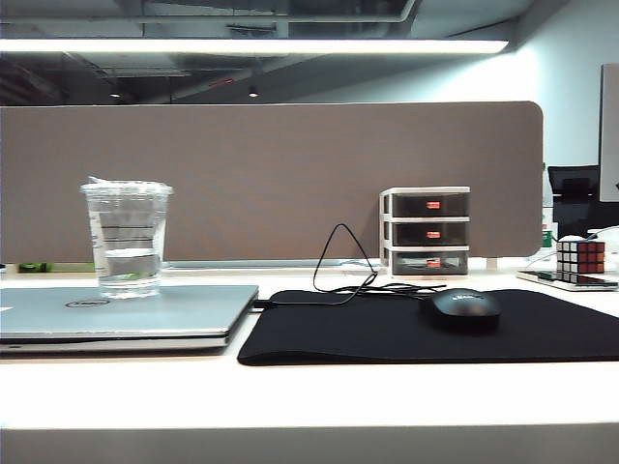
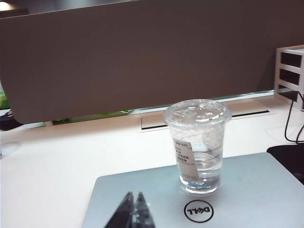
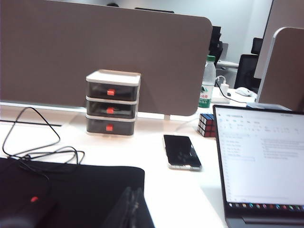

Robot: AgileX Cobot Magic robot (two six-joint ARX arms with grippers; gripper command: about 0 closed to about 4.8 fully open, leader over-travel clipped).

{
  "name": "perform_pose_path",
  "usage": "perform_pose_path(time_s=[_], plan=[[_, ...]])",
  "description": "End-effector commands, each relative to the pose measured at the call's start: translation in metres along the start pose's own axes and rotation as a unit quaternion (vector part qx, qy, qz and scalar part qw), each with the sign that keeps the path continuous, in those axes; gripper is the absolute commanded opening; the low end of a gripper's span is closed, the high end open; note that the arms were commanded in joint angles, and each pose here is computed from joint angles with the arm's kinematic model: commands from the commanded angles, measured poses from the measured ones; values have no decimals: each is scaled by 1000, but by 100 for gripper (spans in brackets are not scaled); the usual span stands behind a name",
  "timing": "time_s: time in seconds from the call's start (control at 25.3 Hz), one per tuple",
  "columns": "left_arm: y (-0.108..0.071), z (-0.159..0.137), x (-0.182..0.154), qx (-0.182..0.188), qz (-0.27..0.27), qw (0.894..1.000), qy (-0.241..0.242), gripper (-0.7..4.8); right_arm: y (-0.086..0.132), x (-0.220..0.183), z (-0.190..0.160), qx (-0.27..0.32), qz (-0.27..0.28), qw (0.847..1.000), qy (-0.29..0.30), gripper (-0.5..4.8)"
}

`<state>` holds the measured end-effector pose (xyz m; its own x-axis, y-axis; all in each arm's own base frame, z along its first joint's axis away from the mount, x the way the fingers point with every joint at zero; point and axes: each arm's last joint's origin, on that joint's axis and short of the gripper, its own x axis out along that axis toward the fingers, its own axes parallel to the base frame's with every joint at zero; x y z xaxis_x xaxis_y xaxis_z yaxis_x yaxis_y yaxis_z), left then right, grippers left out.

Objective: Pick up the coffee cup and place it over the laptop.

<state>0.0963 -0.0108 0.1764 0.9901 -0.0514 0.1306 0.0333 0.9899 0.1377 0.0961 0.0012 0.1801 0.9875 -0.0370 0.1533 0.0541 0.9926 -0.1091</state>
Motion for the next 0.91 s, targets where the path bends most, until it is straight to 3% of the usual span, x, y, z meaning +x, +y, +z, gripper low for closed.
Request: perform_pose_path(time_s=[0.04,0.16,0.4,0.91], plan=[[1,3,0,3,13,1000,-6,-4,0,0,-2,1,2,1000,1,-5],[1,0,0,-17,12,1000,11,-3,1,0,-1,9,12,1000,-6,-5],[0,-9,-1,-12,6,998,54,-3,1,0,-1,10,11,1000,-4,-5],[0,-9,-1,-12,6,998,57,-3,1,0,-1,10,11,1000,-4,-5]])
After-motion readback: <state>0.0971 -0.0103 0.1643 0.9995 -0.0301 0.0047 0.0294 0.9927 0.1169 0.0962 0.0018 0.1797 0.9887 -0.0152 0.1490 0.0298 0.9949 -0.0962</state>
